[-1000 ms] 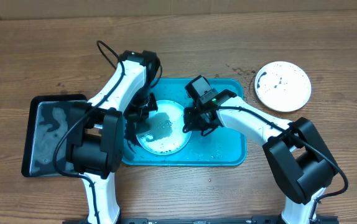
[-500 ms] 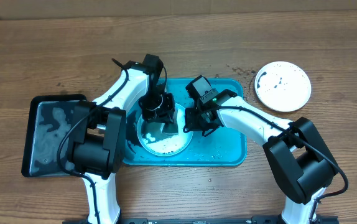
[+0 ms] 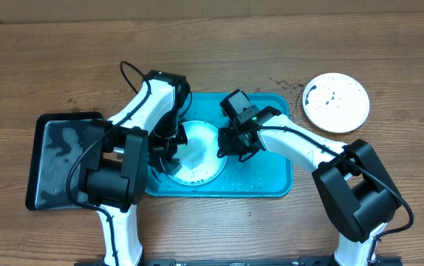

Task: Clean dirty plates on tray and stack at the side
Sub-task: 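Scrub the white plate with the sponge while right gripper holds rim, then return the sponge to the black basin with the left gripper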

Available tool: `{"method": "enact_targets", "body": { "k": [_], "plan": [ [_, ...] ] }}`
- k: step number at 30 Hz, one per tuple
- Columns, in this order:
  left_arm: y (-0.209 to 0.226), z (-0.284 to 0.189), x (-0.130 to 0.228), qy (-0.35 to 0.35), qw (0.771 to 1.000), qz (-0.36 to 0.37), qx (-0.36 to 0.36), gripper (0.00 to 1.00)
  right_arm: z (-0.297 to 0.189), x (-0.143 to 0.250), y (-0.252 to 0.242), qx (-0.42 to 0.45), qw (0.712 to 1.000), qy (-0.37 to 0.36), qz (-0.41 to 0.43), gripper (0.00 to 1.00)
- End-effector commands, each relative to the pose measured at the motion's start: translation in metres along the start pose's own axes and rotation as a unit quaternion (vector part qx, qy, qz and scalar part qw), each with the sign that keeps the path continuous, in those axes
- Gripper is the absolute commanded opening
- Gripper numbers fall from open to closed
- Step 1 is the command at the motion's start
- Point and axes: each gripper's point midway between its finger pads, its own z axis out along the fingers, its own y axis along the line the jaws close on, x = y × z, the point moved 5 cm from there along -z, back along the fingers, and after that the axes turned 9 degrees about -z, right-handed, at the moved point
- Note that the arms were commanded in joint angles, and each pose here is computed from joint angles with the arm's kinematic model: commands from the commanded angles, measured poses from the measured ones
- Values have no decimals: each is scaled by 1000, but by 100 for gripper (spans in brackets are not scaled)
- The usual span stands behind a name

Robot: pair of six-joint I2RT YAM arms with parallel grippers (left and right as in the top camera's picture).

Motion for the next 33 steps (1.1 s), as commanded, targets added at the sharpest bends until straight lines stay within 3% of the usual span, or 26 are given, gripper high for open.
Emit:
{"method": "enact_targets", "body": {
  "k": [1,6,10,14,17,22,26,33],
  "plan": [
    [-4,-20,-22,-56,998,-42,6,4,-6,-6,-2,9,1000,-15,0,4],
    [-63,-28,-2,6,979,81,187,4,-6,-6,-2,9,1000,-15,0,4],
    [-87,-29,13,26,964,113,239,4,-6,-6,-2,9,1000,-15,0,4],
    [-102,-20,26,27,959,137,247,4,-6,-6,-2,9,1000,-15,0,4],
    [-99,-12,34,37,963,140,229,4,-6,-6,-2,10,1000,-14,0,4],
    [-71,-2,30,26,983,121,136,4,-6,-6,-2,9,1000,-14,0,4],
    [-31,3,11,-15,999,44,24,4,-6,-6,-2,9,1000,-14,0,4],
    [3,-1,-23,-55,998,-31,-13,4,-6,-6,-2,9,1000,-14,0,4]
  ]
}}
